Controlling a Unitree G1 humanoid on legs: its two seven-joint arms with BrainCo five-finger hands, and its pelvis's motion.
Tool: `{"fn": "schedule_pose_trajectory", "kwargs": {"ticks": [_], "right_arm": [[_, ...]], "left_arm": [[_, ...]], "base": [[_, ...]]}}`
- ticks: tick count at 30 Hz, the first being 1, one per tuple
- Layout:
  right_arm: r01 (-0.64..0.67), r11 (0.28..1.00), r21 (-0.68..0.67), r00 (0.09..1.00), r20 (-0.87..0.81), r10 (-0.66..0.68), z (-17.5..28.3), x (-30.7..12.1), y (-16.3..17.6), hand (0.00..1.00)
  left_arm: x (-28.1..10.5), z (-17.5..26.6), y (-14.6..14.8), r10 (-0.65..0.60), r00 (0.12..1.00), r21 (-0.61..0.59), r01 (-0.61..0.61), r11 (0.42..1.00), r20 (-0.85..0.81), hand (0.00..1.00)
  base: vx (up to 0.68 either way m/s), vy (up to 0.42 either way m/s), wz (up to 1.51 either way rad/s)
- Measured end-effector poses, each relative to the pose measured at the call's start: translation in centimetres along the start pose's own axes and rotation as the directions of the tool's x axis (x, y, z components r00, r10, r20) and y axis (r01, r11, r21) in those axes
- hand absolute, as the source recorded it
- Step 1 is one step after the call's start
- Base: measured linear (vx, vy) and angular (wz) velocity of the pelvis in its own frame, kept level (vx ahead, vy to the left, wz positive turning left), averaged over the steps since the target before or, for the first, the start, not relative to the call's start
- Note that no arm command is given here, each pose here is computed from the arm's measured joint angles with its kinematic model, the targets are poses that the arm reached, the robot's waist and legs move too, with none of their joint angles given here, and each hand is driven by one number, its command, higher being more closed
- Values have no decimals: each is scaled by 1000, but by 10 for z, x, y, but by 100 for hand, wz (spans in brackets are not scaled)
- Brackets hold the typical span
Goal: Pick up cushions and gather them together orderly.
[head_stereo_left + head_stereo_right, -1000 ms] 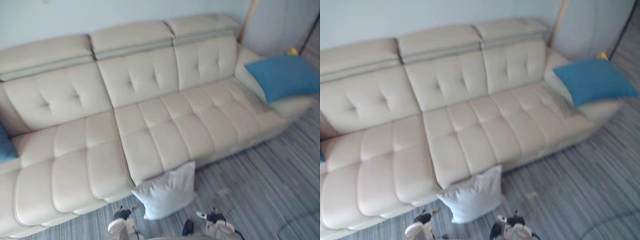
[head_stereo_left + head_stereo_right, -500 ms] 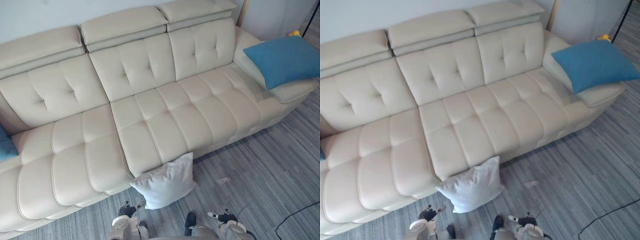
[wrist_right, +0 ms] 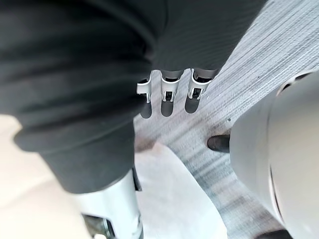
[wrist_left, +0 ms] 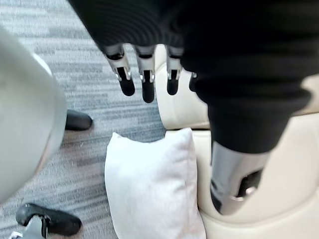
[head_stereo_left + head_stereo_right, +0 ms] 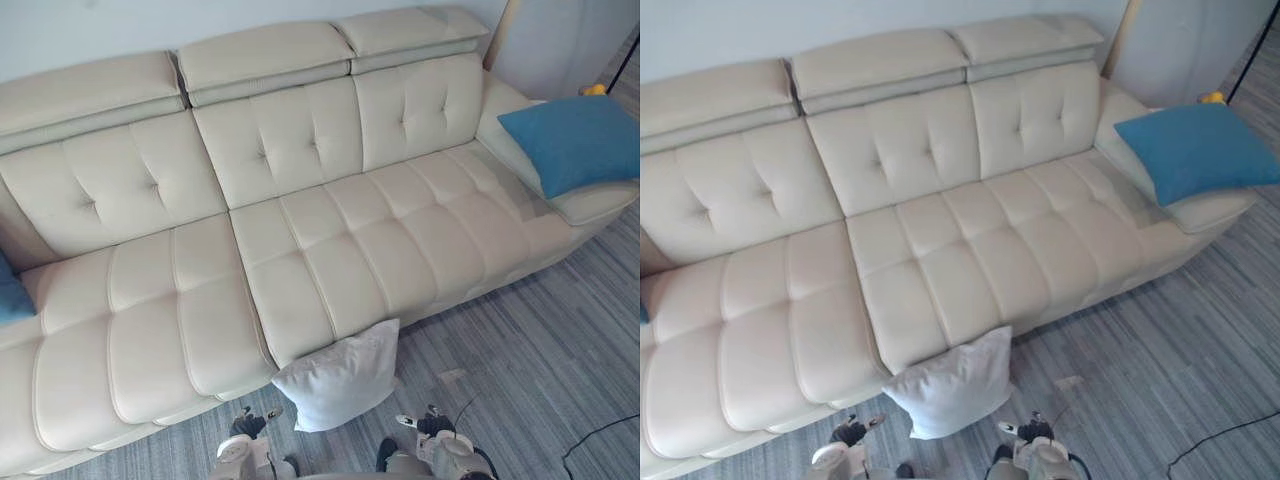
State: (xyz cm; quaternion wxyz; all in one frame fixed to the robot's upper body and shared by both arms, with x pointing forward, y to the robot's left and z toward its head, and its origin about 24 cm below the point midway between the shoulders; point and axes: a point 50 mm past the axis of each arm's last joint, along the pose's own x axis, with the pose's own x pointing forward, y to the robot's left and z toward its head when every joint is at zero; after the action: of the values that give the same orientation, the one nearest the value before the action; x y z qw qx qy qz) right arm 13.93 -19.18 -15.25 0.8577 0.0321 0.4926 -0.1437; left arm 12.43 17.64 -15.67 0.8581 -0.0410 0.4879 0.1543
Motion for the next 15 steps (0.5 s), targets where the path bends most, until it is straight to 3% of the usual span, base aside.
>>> {"fn": "schedule_pose_trajectory", "kwargs": {"ticks": [5,9,15], "right_arm": [[-24,999,-44,1000,-13,23,-2,0,4,0],[-61,988,-139,998,4,62,6,1,16,0],[-23,990,-139,1000,9,24,3,1,9,0]], "left_arm": [[0,-7,19,54,998,14,-53,998,-20,0],[-1,-6,17,74,997,-70,-75,995,-16,0],[1,11,2,41,998,-85,-38,996,36,0]], "base": [[31,-172,40],[8,-250,32],[-8,-173,50]]}}
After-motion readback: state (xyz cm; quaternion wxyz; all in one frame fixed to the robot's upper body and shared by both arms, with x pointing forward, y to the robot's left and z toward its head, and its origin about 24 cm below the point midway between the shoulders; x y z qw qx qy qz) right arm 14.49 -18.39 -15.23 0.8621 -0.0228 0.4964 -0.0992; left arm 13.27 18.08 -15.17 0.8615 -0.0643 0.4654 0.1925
